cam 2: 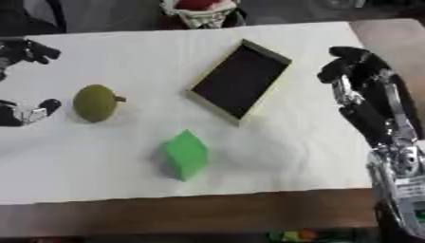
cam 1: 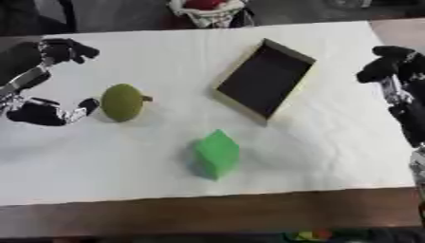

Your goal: Pick up objects on the table and place them in the box.

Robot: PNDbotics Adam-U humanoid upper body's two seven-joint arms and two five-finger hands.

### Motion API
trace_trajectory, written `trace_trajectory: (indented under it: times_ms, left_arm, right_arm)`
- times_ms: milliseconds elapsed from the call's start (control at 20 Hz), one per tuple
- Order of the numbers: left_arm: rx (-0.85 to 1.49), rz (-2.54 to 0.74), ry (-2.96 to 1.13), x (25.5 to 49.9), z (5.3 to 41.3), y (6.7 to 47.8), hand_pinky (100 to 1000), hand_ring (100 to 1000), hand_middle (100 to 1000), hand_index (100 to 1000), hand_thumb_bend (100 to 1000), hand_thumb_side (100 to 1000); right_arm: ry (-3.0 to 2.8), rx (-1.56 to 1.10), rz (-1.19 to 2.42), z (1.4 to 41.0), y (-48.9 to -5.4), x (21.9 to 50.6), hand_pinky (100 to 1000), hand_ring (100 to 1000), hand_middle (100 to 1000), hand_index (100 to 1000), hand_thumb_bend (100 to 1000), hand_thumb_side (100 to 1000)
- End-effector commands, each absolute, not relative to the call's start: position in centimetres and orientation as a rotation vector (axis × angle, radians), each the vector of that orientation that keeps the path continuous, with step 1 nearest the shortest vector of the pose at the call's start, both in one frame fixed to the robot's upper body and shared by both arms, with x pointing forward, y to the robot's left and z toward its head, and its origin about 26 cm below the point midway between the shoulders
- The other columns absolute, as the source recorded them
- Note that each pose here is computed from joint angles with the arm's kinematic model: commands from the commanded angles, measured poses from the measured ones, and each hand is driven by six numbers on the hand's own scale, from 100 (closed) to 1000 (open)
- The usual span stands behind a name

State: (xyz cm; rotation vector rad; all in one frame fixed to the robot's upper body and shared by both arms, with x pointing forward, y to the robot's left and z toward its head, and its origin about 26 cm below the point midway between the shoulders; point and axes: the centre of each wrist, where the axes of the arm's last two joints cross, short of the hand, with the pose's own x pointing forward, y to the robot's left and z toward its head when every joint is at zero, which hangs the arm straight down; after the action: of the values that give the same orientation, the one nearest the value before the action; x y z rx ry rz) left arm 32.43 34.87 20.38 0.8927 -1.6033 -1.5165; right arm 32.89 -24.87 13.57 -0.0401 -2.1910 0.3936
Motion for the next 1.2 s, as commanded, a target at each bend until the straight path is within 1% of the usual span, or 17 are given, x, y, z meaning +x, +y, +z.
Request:
trace_trajectory:
  times_ms: [50, 200, 250, 300, 450, 500, 900, 1150, 1200]
  left_arm:
    - [0.952, -1.584, -1.505, 33.2, 21.3, 35.9, 799, 778, 798, 928, 465, 398]
    - [0.965, -1.629, -1.421, 34.3, 21.1, 36.3, 802, 779, 804, 930, 518, 420]
    - [0.967, -1.64, -1.395, 34.7, 20.9, 36.5, 802, 779, 804, 930, 518, 420]
    - [0.97, -1.647, -1.374, 35.1, 20.8, 36.6, 803, 776, 806, 930, 537, 411]
    - [0.973, -1.665, -1.322, 36.4, 20.3, 36.8, 804, 775, 806, 930, 555, 439]
    - [0.974, -1.67, -1.312, 36.7, 20.1, 36.8, 804, 776, 807, 929, 573, 453]
    - [0.969, -1.717, -1.249, 39.1, 18.9, 36.6, 802, 775, 804, 927, 599, 501]
    - [0.954, -1.735, -1.213, 40.2, 17.9, 36.4, 801, 774, 803, 926, 591, 475]
    - [0.953, -1.734, -1.21, 40.3, 17.7, 36.4, 799, 772, 801, 923, 572, 447]
  right_arm:
    - [-2.208, -0.055, 0.415, 14.3, -25.1, 33.0, 642, 605, 545, 755, 100, 503]
    - [-2.208, -0.052, 0.416, 14.3, -25.1, 33.0, 642, 605, 545, 755, 100, 503]
    - [-2.208, -0.051, 0.416, 14.3, -25.1, 33.0, 642, 605, 545, 755, 100, 503]
    - [-2.208, -0.051, 0.416, 14.3, -25.1, 33.0, 642, 605, 545, 755, 100, 502]
    - [-2.206, -0.048, 0.418, 14.2, -25.1, 33.0, 642, 605, 545, 755, 100, 511]
    - [-2.206, -0.047, 0.418, 14.2, -25.1, 33.0, 642, 605, 545, 755, 100, 502]
    - [-2.202, -0.043, 0.417, 14.1, -25.0, 33.0, 642, 605, 544, 754, 100, 502]
    - [-2.202, -0.041, 0.418, 14.1, -25.0, 33.0, 643, 605, 544, 754, 100, 502]
    - [-2.202, -0.04, 0.418, 14.1, -25.0, 33.0, 643, 605, 544, 754, 100, 502]
